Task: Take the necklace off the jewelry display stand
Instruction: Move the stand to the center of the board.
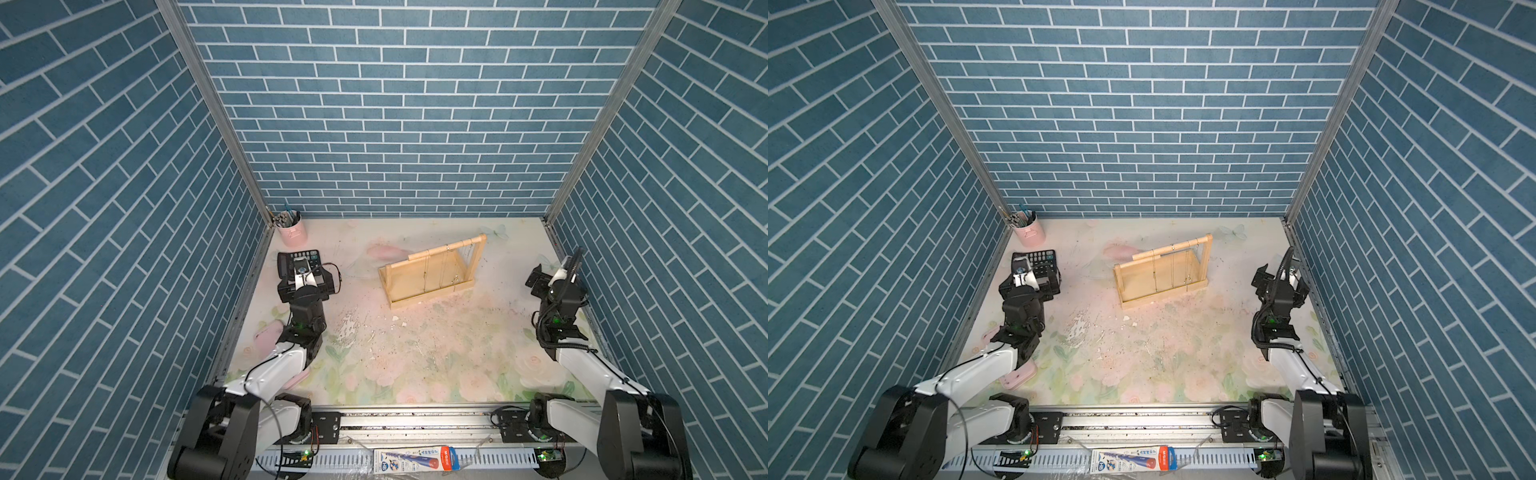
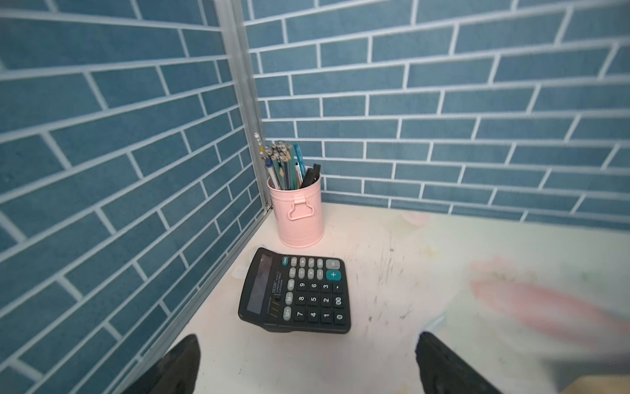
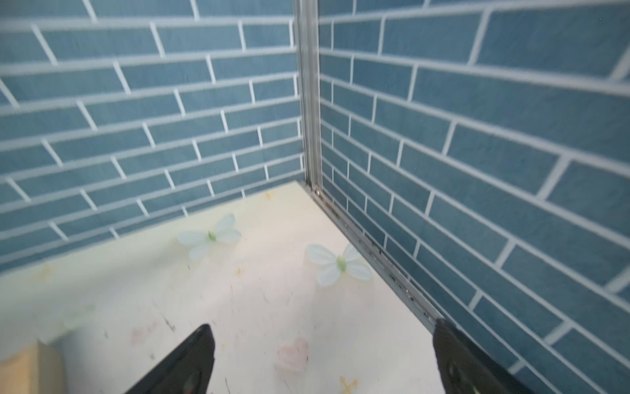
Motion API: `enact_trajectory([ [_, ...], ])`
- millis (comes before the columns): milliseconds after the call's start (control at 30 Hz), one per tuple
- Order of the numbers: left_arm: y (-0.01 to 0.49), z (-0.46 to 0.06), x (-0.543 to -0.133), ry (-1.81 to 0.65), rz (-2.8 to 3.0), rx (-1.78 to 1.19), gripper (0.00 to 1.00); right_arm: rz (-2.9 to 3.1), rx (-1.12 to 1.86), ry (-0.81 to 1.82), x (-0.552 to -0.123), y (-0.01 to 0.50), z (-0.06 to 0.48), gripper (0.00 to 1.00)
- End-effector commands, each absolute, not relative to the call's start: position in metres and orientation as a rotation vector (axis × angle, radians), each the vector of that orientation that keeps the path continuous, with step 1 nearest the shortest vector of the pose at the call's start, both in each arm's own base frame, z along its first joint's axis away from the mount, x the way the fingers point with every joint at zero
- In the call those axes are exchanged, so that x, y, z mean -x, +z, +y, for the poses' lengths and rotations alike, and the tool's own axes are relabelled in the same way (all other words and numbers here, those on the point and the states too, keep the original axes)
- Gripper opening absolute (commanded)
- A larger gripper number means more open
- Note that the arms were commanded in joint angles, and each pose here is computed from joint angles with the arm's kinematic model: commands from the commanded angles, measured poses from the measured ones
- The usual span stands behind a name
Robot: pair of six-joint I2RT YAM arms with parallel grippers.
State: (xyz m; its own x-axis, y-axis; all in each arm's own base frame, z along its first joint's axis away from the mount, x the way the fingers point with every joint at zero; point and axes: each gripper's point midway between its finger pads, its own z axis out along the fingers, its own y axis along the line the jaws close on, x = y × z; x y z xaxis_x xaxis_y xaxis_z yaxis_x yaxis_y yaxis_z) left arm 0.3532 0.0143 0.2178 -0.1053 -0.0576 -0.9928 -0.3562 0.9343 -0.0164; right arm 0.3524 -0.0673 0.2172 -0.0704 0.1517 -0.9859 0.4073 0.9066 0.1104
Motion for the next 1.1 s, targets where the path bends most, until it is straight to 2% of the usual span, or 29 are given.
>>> enact_trajectory([
  [0, 0.202, 0.015, -0.341, 0.130, 1.807, 0.534, 0.99, 1.688, -0.630, -0.172, -0.335, 0.200, -0.076, 0.99],
  [167, 0.199, -0.032, -0.355, -0.174, 1.955, 0.488, 0.99, 1.842, -0.572, -0.057, -0.339, 0.186, -0.053, 0.99],
  [433, 0.193, -0.097, -0.345, -0.625, 2.132, 0.448, 0.99, 1.964, -0.525, 0.100, -0.336, 0.174, -0.027, 0.99],
  [833, 0.214, -0.142, -0.350, -0.990, 2.129, 0.451, 0.99, 2.148, -0.374, 0.182, -0.324, 0.196, 0.012, 0.98],
  [1067, 0.239, -0.165, -0.353, -1.151, 2.140, 0.413, 0.99, 2.136, -0.200, 0.266, -0.324, 0.246, 0.054, 0.91],
])
